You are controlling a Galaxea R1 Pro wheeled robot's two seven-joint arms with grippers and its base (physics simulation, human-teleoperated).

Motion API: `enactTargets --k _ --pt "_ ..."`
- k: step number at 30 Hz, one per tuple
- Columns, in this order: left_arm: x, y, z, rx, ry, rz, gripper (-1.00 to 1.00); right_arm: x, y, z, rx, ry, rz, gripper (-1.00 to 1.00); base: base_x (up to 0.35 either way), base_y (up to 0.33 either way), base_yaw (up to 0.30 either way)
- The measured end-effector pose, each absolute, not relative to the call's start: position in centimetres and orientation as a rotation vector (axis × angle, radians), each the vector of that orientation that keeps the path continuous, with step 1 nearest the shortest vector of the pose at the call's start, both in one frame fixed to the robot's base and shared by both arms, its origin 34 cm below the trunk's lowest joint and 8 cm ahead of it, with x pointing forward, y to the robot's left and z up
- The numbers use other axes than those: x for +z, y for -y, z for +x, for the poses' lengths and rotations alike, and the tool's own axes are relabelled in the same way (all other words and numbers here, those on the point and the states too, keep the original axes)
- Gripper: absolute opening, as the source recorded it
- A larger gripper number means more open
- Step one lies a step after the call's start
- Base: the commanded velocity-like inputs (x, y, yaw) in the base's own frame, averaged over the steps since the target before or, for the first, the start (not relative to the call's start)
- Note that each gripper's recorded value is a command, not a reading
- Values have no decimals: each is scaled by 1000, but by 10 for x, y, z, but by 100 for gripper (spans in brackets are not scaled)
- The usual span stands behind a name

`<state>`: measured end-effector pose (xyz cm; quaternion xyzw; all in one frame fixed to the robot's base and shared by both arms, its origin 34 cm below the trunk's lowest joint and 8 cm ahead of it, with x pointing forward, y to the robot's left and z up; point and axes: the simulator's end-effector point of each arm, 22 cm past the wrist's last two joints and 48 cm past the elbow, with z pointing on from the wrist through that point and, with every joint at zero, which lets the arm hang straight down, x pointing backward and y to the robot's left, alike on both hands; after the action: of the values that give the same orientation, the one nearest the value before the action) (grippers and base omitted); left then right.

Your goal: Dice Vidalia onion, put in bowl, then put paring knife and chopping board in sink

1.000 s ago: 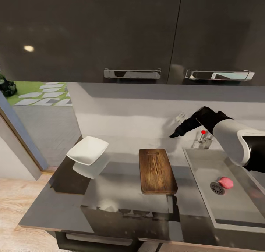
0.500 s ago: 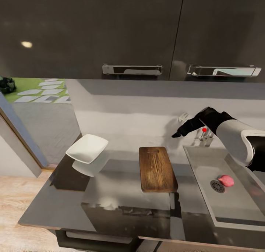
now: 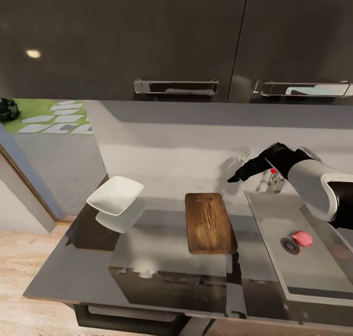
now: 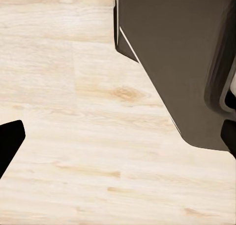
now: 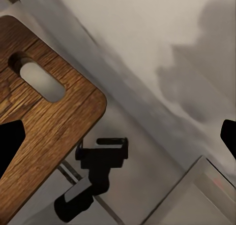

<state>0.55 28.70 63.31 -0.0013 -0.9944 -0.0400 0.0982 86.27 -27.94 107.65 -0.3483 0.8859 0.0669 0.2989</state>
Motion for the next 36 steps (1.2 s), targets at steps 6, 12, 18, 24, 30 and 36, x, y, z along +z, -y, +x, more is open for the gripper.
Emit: enactTargets --k 6,12,18,24,30,36 --pt "634 -287 2 -117 2934 -4 100 1068 282 862 183 -2384 -906 100 0 0 0" --pt "635 -286 -1 -115 2925 -6 100 1059 283 861 189 -2412 -892 100 0 0 0" --pt "636 -286 -5 -113 2915 -6 100 1052 283 861 196 -2423 -891 100 0 0 0" --pt "637 -286 -8 -113 2906 -7 100 1044 281 861 203 -2432 -895 100 11 3 0" --pt "638 -286 -12 -111 2899 -9 100 1035 280 860 210 -2447 -895 100 122 54 0" --pt "639 -285 -15 -109 2888 -10 100 1028 282 860 215 -2459 -891 100 45 13 0"
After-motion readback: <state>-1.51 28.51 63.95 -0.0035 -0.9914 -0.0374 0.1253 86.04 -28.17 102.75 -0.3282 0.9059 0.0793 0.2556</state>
